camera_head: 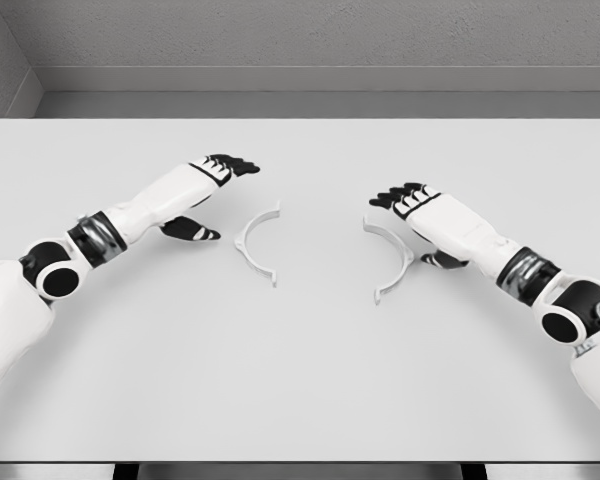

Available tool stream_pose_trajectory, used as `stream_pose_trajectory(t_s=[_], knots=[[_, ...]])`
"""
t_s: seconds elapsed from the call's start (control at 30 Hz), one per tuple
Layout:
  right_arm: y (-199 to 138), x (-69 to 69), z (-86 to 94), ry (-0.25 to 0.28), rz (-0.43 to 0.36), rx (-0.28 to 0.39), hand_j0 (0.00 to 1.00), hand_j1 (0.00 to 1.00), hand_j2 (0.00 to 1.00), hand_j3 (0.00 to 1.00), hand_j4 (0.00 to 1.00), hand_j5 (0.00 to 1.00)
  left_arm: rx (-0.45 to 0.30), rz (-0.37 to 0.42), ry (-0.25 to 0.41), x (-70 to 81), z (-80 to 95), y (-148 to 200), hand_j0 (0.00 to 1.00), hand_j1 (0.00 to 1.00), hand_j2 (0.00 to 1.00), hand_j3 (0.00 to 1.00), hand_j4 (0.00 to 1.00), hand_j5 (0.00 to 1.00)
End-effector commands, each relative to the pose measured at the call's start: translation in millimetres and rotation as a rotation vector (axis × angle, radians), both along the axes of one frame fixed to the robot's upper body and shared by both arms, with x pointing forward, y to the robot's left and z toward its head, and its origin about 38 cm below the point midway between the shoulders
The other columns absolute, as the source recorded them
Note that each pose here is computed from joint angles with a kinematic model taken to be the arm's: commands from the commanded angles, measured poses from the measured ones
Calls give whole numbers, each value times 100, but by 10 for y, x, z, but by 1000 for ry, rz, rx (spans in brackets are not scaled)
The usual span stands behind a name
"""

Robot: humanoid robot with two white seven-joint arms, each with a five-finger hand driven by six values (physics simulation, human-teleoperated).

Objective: Assemble PVC drainage pipe clamps

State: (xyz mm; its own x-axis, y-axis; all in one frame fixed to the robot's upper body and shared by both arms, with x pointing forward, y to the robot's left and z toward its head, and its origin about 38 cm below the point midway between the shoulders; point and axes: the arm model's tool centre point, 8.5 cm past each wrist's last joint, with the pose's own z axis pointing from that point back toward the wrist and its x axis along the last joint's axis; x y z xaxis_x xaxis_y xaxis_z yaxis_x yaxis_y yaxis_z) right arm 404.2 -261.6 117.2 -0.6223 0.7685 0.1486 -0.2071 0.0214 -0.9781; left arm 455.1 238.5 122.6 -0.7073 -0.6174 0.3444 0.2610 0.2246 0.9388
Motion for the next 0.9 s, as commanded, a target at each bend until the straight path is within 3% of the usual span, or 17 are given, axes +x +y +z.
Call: stream_pose_trajectory(t_s=[0.0,0.57,0.87], knots=[[-11,5,-46,11,-6,-1,100,100,100,100,100,100,-6,-1,3,-1,-7,-15,100,100,100,100,100,100],[157,-47,94,-30,38,17,100,100,100,100,100,100,-30,-10,21,7,-95,-182,100,100,100,100,100,100],[221,-51,63,-20,48,14,100,100,100,100,100,100,-52,-30,22,-7,-111,-338,100,100,100,100,100,100]])
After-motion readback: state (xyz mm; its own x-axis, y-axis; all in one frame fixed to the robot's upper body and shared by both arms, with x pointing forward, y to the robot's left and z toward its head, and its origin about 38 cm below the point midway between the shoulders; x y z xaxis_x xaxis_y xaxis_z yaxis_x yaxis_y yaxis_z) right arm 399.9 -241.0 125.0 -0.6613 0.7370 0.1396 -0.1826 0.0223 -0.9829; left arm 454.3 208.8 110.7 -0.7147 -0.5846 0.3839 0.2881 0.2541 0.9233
